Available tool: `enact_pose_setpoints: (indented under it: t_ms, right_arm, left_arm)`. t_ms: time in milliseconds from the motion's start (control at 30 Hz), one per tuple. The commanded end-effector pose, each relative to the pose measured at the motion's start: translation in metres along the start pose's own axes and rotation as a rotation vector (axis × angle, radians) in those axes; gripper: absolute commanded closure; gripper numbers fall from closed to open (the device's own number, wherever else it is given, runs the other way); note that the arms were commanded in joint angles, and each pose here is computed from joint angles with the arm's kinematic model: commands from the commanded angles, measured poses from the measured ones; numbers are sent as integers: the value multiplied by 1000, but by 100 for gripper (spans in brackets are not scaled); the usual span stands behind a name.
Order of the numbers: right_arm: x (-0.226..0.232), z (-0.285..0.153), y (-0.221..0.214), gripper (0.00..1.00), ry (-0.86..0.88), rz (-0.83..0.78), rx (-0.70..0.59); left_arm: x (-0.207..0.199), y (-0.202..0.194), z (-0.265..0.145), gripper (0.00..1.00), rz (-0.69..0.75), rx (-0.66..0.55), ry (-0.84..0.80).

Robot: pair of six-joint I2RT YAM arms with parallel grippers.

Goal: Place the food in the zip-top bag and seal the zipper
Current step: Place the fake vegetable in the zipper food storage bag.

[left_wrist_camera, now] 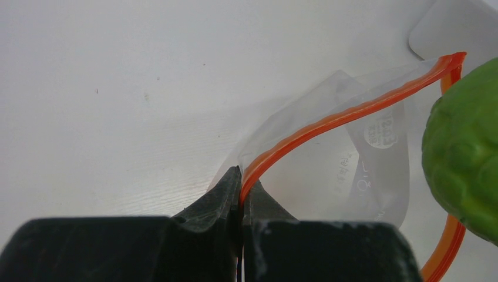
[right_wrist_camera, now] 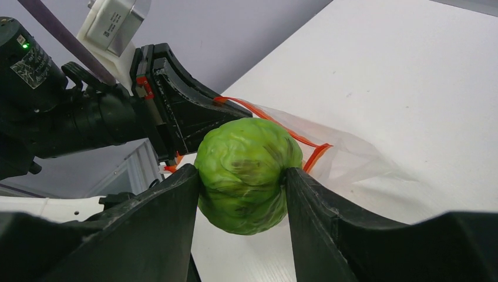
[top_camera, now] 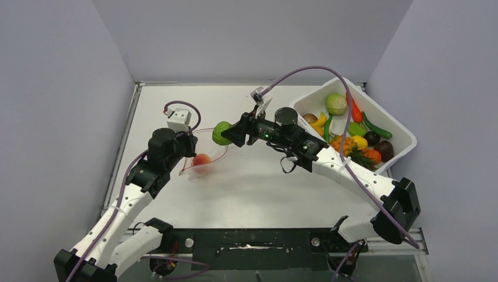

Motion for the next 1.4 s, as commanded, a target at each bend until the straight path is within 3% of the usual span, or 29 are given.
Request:
enact_pose_setpoints:
  t_ms: [0,267,667,1067,1367]
  right_arm:
    - [26,9,36,67,78,-39,-108]
    - [19,21,23,64,31,-36,-58]
    - [9,38,0,51,-94,-69,44]
    - [20,37,5,34,-62,-64,50]
    - [37,25,20,33,36,-88,25]
  left_arm:
    - [-6,20,0,100,-11,-82,-28]
    - [-6,20,0,100,-11,-80,-33]
    - [-10,22,-2,100,-10,-92,-62]
    - [-10,21,-2,100,-10,-91,-62]
    - [-10,20,-1,100,-9,-84,-60]
Point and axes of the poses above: each gripper's point midway between its finger pads, its own z axis out along the fingers, its own x axis along the line the jaws close on, y = z × x, the point moved 3 cm from there along -z, back along the fingers, and after that the axes turned 3 degrees about -z, right-handed, at the moved point
